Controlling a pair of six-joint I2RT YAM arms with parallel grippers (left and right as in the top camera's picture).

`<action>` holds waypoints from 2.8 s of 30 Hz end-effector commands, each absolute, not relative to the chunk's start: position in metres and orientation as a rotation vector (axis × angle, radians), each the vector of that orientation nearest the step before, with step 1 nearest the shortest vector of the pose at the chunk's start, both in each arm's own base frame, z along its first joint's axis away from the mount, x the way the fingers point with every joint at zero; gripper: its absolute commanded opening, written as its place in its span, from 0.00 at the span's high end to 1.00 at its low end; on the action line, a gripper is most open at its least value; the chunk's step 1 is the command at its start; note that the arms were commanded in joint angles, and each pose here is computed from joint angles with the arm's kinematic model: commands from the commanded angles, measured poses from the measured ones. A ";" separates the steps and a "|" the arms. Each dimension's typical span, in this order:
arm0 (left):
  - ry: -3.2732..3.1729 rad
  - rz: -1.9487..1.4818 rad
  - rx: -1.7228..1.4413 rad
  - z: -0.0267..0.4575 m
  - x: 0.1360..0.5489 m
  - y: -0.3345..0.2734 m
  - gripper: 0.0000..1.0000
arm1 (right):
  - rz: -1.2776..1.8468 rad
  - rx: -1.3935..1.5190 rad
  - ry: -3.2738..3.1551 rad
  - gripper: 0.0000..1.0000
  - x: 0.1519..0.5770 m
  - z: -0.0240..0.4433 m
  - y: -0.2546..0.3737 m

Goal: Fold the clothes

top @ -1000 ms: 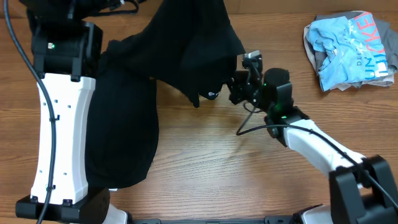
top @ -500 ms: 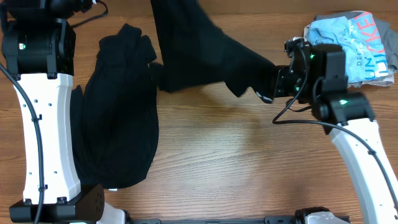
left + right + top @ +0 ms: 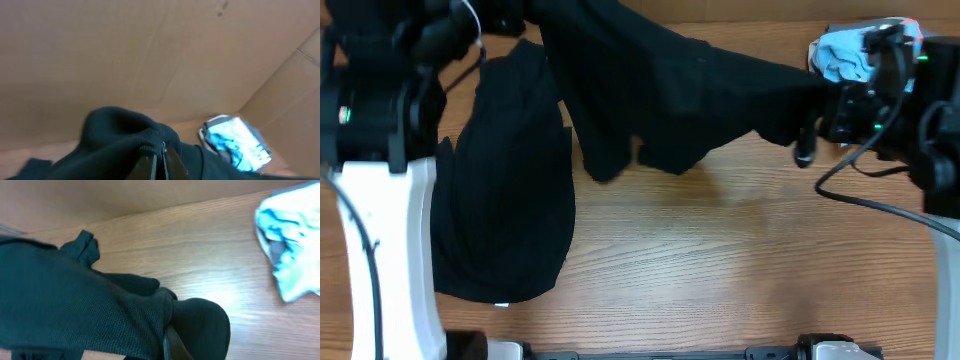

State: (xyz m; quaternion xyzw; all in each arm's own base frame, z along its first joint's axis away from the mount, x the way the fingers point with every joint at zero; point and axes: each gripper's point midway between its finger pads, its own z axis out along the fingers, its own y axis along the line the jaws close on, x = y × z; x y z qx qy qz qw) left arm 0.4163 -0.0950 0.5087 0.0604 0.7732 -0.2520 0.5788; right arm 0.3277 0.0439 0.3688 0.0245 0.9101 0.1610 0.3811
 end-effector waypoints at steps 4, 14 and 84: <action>1.699 -0.367 0.177 0.555 0.354 -0.078 0.96 | 0.336 0.040 2.245 0.96 0.299 0.417 0.030; 1.813 -0.332 0.140 0.535 0.309 -0.067 0.96 | 0.235 0.048 2.185 0.96 0.231 0.469 0.021; 2.250 -0.154 0.029 0.161 0.641 -0.111 0.00 | 0.204 0.101 2.546 0.02 0.593 0.139 -0.005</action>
